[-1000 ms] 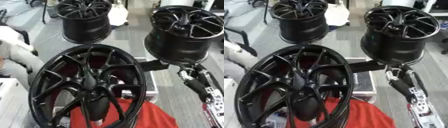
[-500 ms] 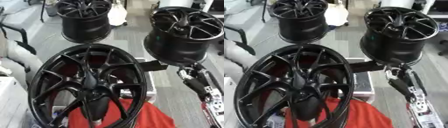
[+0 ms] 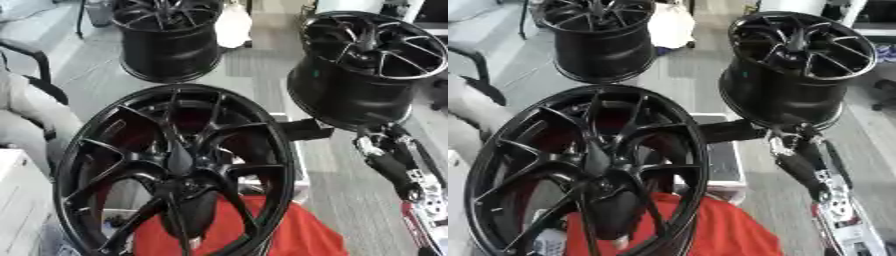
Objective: Pull the pin out of the wheel hub.
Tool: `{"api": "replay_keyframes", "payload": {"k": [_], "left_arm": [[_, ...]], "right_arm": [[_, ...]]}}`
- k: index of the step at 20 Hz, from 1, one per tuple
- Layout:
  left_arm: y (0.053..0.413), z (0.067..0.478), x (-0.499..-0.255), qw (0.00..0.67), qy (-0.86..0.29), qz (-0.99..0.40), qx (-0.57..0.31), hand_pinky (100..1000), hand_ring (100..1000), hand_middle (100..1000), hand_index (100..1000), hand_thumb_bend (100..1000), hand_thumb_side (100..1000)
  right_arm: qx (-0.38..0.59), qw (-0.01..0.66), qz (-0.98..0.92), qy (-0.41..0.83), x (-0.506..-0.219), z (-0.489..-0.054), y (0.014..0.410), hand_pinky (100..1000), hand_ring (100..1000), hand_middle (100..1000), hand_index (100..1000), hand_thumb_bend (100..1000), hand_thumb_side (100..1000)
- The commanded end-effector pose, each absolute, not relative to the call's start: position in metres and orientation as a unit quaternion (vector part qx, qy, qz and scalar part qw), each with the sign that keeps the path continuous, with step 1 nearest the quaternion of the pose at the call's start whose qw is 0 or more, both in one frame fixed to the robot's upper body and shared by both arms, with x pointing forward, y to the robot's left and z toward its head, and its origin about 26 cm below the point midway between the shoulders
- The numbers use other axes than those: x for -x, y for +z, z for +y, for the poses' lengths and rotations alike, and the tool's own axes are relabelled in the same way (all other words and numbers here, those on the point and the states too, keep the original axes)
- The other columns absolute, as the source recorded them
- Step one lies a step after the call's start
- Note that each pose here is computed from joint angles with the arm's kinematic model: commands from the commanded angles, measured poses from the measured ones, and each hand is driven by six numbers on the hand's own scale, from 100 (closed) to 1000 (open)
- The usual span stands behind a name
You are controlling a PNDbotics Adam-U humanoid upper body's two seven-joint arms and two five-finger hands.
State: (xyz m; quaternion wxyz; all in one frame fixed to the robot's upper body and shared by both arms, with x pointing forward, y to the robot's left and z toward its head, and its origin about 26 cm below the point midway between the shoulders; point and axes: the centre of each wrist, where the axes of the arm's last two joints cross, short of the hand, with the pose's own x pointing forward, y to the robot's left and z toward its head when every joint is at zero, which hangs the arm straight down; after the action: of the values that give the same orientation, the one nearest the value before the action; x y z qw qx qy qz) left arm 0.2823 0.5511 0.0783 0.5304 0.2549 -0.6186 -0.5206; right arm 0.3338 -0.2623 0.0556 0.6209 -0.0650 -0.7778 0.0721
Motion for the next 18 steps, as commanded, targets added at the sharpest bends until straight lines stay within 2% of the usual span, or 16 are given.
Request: {"api": "replay_keyframes", "payload": {"k": [1, 6, 12, 18], "left_arm": [[0.088, 0.539, -0.284, 0.483, -0.484, -0.697, -0.216, 627, 638, 711, 858, 100, 596], [0.069, 0.502, -0.275, 0.517, -0.299, -0.784, -0.169, 604, 625, 682, 835, 100, 687], [0.047, 0.458, -0.264, 0.564, -0.111, -0.804, -0.153, 594, 609, 663, 826, 100, 817], [0.033, 0.428, -0.267, 0.609, -0.038, -0.776, -0.157, 588, 603, 655, 824, 100, 857]], "right_arm": [[0.068, 0.610, -0.786, 0.068, -0.336, -0.265, 0.064, 670, 616, 666, 843, 100, 252], [0.069, 0.610, -0.787, 0.063, -0.335, -0.265, 0.063, 670, 616, 666, 843, 100, 252], [0.072, 0.611, -0.787, 0.055, -0.335, -0.266, 0.062, 670, 616, 666, 843, 100, 250], [0.073, 0.615, -0.783, 0.053, -0.335, -0.266, 0.060, 670, 615, 666, 843, 100, 247]]}}
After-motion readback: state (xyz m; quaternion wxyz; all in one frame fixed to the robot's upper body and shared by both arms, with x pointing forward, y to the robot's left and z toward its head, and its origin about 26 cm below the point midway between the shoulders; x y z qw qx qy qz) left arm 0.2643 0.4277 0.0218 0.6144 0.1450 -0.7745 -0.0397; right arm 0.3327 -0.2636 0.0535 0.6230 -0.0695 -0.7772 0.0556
